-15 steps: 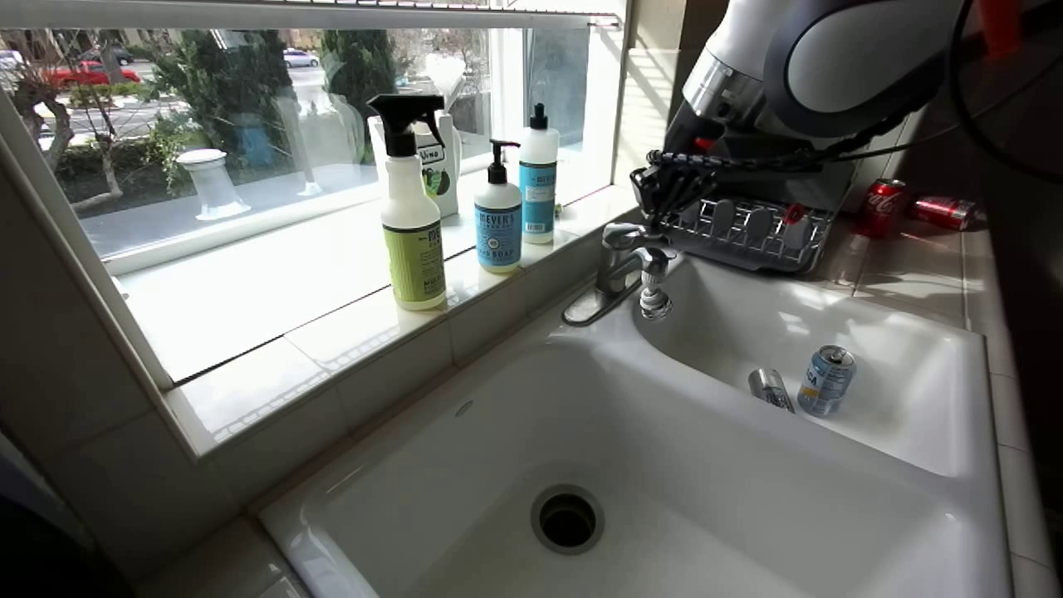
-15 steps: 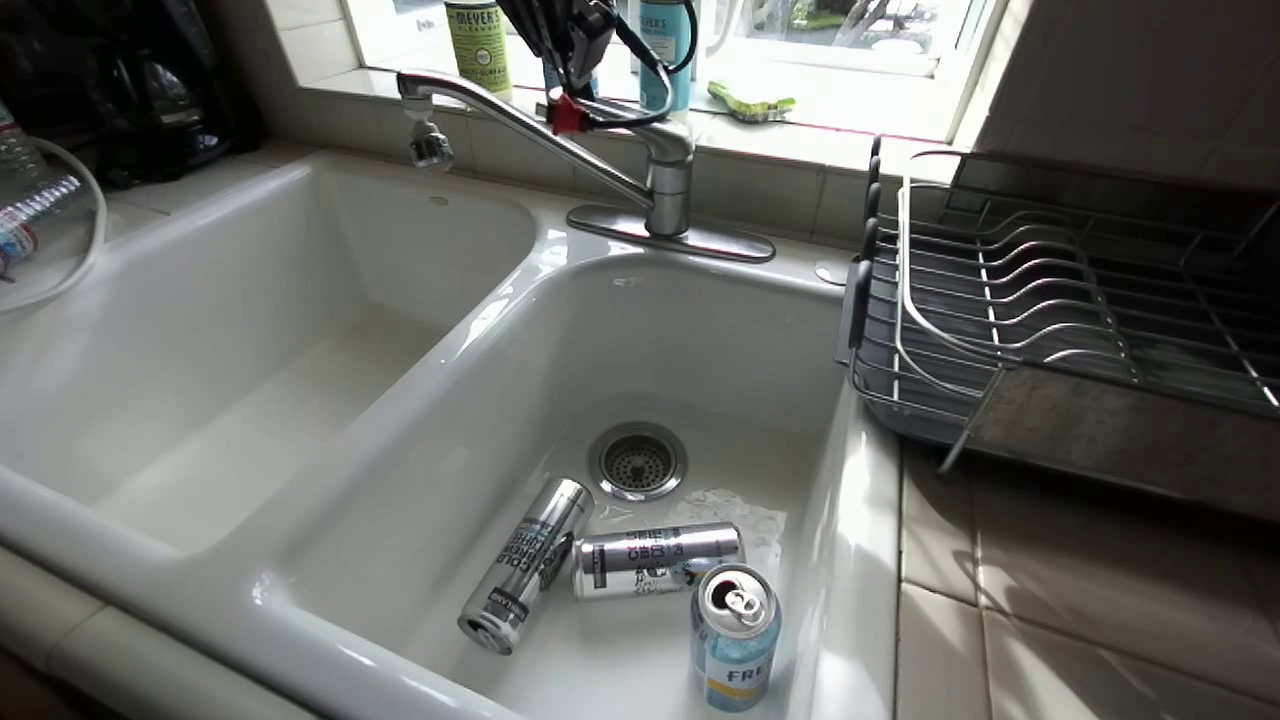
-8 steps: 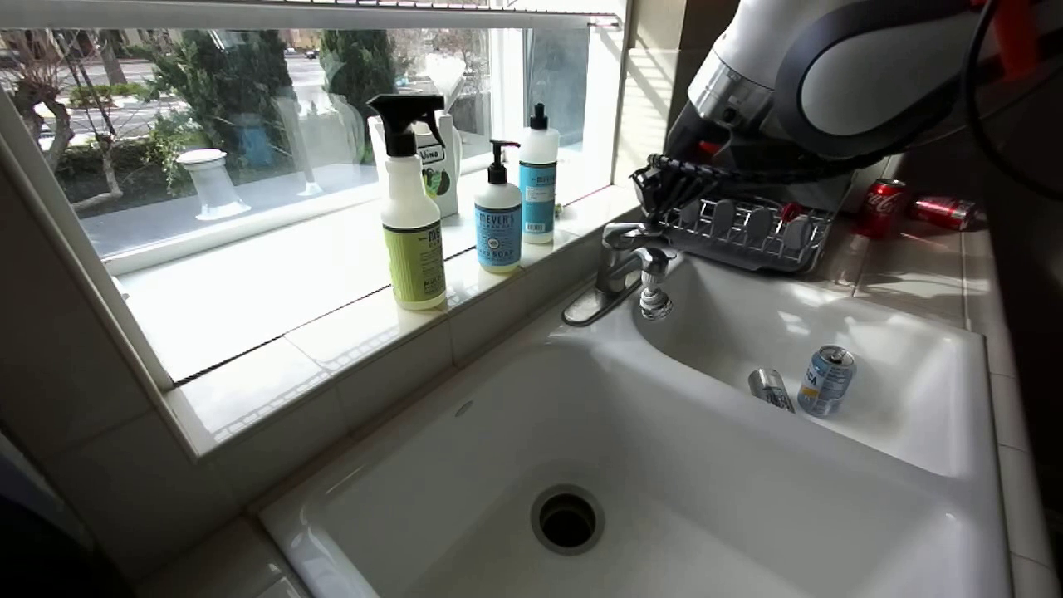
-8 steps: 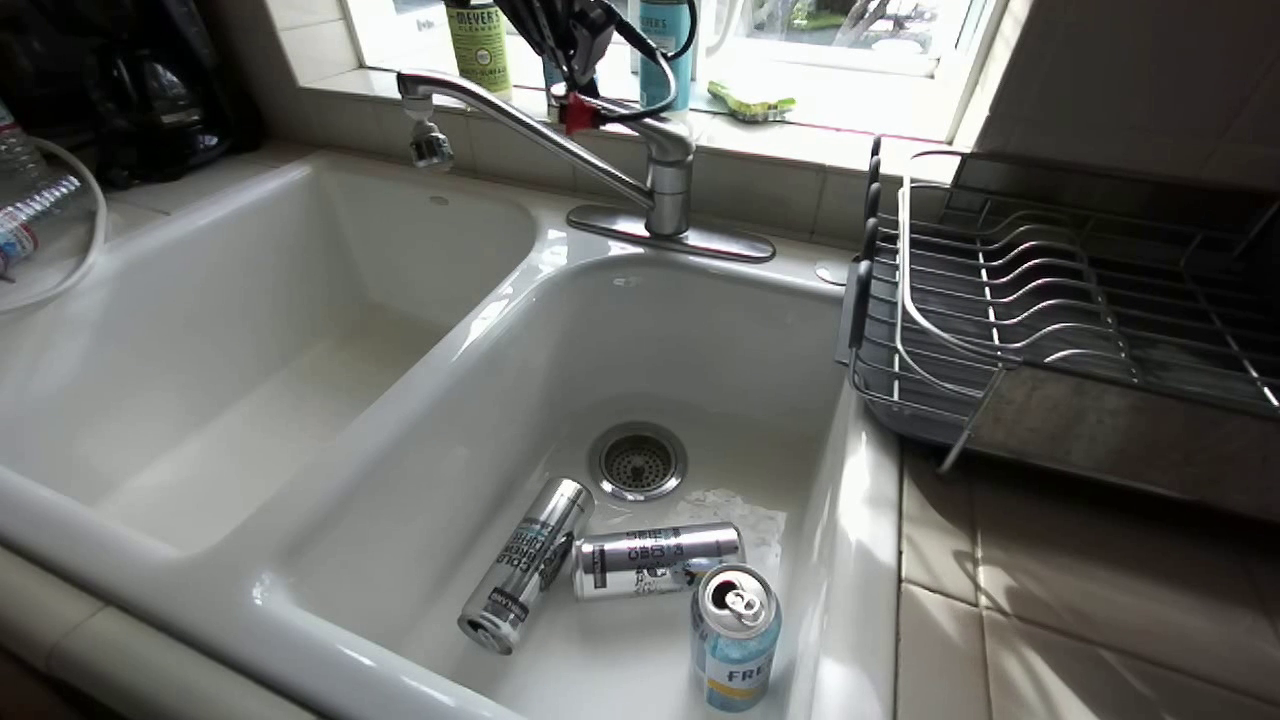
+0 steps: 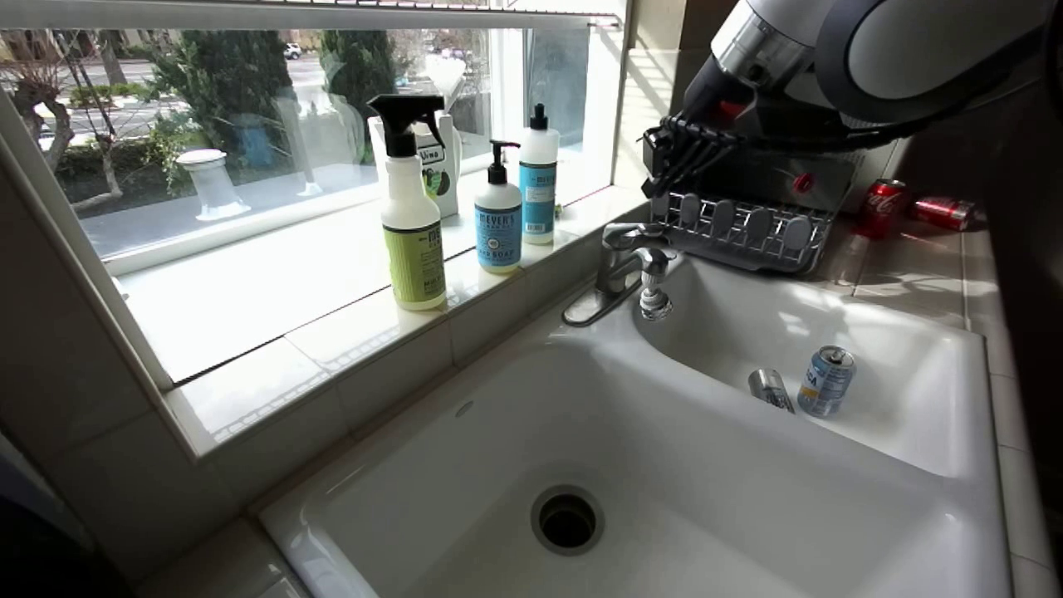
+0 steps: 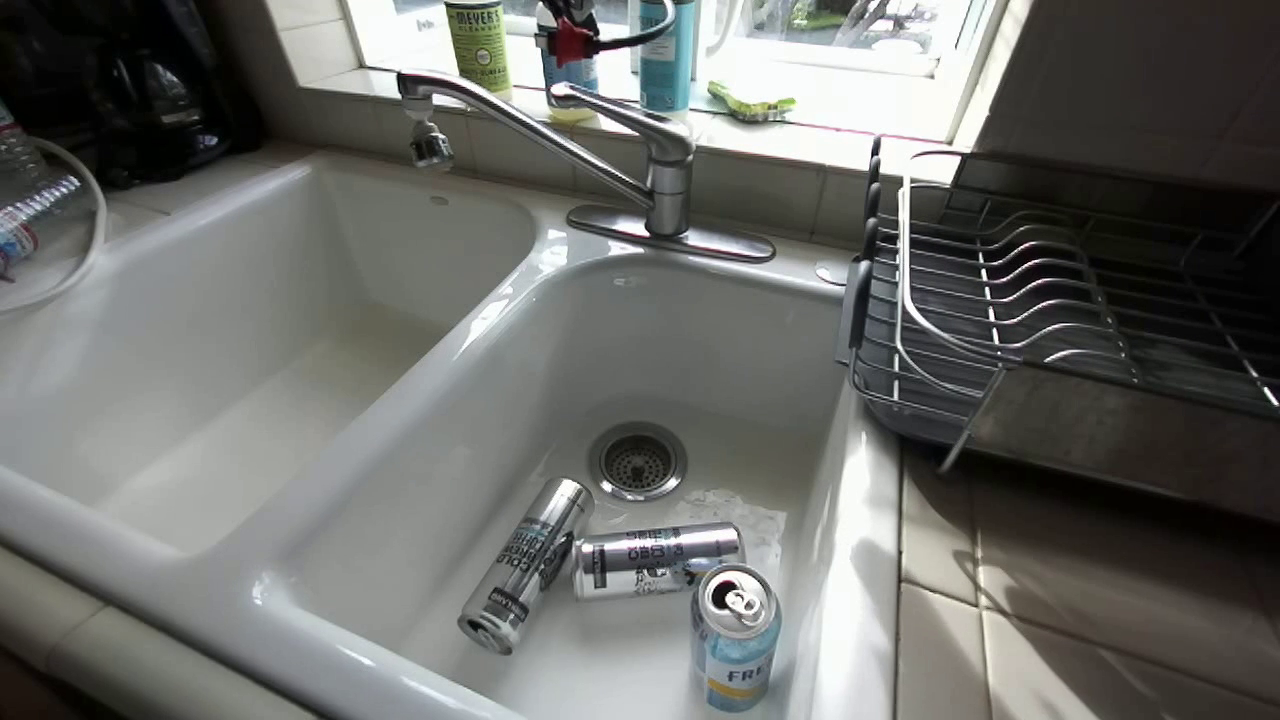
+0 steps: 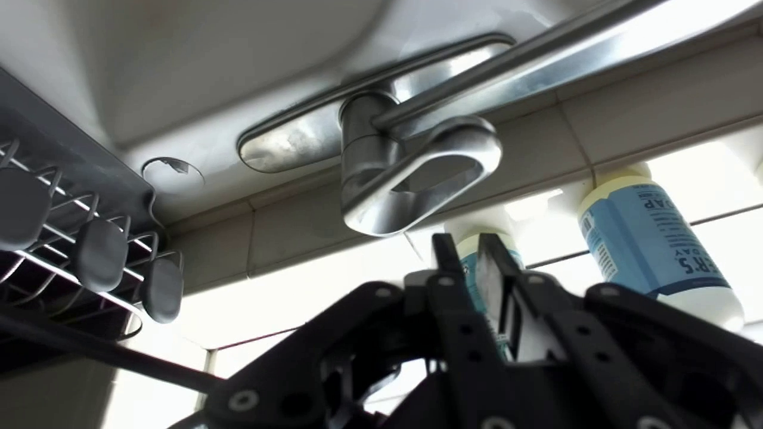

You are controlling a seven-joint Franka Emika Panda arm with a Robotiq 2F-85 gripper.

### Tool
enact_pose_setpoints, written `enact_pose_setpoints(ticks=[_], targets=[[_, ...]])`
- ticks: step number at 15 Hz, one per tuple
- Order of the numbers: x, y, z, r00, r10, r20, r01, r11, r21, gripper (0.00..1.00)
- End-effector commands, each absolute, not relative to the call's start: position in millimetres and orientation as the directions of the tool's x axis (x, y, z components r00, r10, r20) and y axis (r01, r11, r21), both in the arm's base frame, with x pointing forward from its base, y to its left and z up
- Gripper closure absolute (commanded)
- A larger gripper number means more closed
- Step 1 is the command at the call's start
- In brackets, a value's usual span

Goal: Close the tap

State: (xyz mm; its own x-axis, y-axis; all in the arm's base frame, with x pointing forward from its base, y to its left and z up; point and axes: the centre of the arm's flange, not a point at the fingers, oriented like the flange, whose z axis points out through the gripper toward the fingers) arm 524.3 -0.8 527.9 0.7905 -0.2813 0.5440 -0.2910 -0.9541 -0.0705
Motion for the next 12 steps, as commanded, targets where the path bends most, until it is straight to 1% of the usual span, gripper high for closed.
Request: enact_pose_setpoints(ticks=[1,7,8,9,12], targets=[[494,12,547,0.789,-0.269,0.552,-0.279,-0.958,-0.067,0.53],[449,37,565,0.854,-0.192,0.484,-0.194,-0.98,-0.047,0.07],[440,42,565,0.869,-0.171,0.465,-0.173,-0.984,-0.038,0.01],[431,46,564,0.883,-0.148,0.445,-0.151,-0.988,-0.028,0.0],[404,56,561,0.917,-0.085,0.389,-0.086,-0.996,-0.014,0.0]])
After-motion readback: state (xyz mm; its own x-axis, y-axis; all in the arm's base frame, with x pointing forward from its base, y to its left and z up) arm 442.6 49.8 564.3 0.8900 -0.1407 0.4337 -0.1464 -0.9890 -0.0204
